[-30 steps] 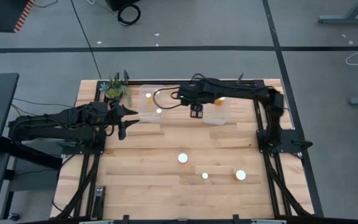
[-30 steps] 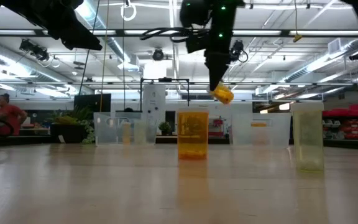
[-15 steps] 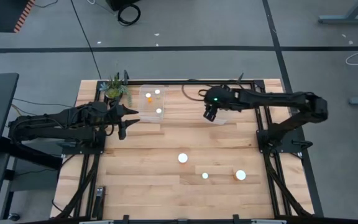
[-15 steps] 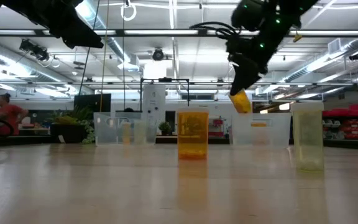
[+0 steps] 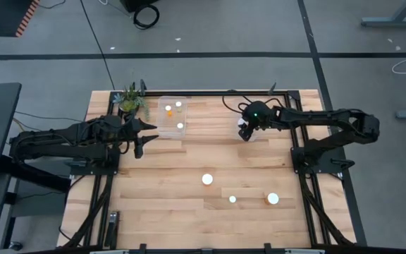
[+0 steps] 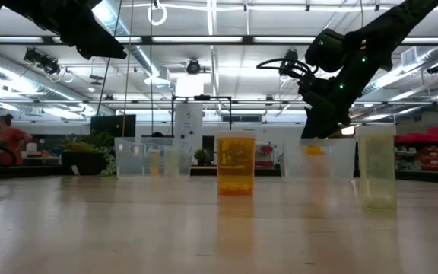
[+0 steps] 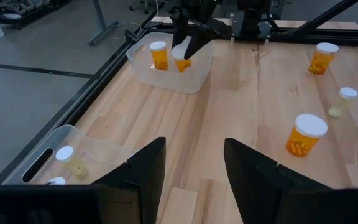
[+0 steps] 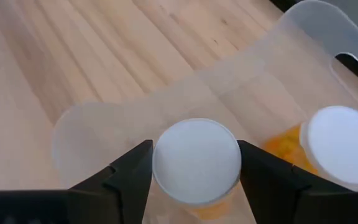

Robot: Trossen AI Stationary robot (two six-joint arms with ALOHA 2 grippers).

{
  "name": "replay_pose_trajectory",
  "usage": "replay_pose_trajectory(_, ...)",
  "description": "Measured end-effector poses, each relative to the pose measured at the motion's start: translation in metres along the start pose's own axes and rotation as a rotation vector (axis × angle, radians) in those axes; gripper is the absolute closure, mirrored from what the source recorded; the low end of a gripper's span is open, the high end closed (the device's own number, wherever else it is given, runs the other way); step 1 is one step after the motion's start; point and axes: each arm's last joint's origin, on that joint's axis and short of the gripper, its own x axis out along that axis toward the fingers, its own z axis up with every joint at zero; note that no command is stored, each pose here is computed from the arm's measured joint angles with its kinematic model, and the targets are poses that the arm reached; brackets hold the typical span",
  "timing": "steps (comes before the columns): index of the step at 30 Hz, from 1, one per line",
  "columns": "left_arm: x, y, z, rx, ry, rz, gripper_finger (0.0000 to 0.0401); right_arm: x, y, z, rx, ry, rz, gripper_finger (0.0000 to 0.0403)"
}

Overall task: Pick and place medicine bottles into bin by pill shape (circle, oval)
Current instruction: Put the large orange pill bottle into the right transparent bin

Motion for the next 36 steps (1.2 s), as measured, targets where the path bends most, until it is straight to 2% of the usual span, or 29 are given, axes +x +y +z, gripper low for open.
replay_pose_trajectory(19,0.000,0.000,0.000,0.001,0.000,0.000,0.0229,0.000,0.000,-0.001,0.028,0.015,-0.006,0.0159)
replay_pose_trajectory(27,0.000,0.000,0.000,0.001,0.004,0.000,0.0229,-0.025,0.004,0.021,0.004,-0.016,0.010,0.0159)
replay_pose_trajectory(31,0.000,0.000,-0.001,0.004,0.006,0.000,0.0229,-0.045,0.023,0.023,-0.004,0.058,0.084,0.0161)
replay_pose_trajectory(36,0.000,0.000,-0.001,0.007,0.006,0.000,0.0229,-0.067,0.069,0.011,-0.029,0.135,0.223,0.0163)
